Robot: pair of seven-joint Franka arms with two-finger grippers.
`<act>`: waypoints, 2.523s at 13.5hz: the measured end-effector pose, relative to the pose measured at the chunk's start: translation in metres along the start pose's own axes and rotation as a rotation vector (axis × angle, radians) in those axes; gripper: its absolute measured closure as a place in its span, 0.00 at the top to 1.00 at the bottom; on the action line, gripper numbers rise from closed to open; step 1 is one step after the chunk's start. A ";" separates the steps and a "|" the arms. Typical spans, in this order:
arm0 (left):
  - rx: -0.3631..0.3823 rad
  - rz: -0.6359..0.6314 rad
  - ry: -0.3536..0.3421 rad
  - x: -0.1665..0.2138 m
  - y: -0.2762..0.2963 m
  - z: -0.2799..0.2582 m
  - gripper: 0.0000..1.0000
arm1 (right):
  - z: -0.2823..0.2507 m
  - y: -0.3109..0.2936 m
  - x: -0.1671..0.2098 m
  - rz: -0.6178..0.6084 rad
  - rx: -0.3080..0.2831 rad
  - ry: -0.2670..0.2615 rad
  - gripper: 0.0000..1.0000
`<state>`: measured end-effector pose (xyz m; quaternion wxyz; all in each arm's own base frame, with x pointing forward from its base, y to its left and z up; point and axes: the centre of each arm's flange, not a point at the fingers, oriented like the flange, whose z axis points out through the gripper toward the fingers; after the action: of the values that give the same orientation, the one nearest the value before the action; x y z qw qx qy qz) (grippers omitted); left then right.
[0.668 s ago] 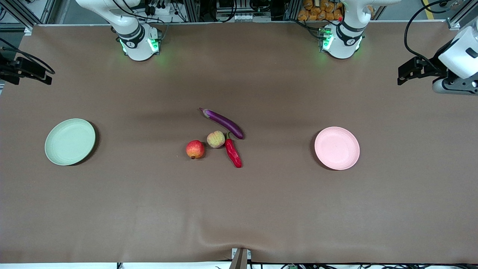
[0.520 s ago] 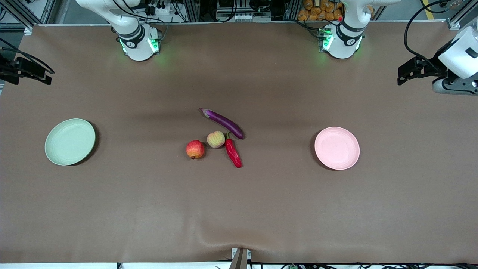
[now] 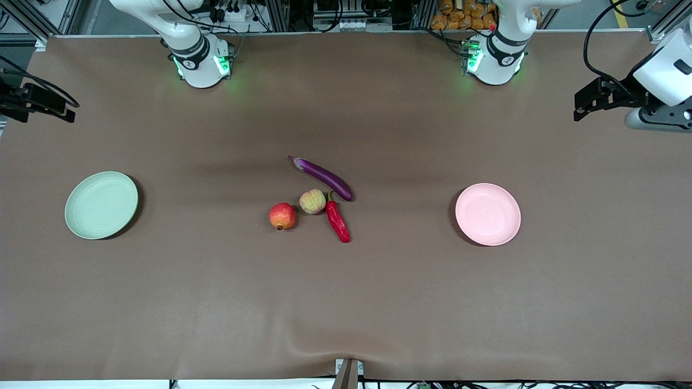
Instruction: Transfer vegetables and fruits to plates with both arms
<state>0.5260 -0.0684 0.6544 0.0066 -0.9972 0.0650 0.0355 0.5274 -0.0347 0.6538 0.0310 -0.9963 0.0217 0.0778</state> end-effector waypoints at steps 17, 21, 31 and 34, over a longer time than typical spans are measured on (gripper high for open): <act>-0.218 -0.410 -0.114 0.073 0.201 0.091 1.00 | 0.006 0.011 0.002 0.022 0.003 -0.025 1.00; -0.246 -0.626 -0.095 0.070 0.331 0.145 1.00 | 0.007 0.012 0.003 0.023 0.003 -0.027 1.00; -0.282 -1.115 -0.034 0.007 0.541 0.312 1.00 | 0.012 0.014 0.005 0.028 0.004 -0.044 1.00; -0.257 -1.222 -0.014 -0.010 0.565 0.360 1.00 | 0.012 0.015 0.005 0.029 0.004 -0.045 1.00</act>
<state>0.4177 -0.6210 0.2908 -0.0939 -0.8468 -0.5221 0.0392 0.5301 -0.0486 0.6402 0.0325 -0.9938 0.0354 0.1006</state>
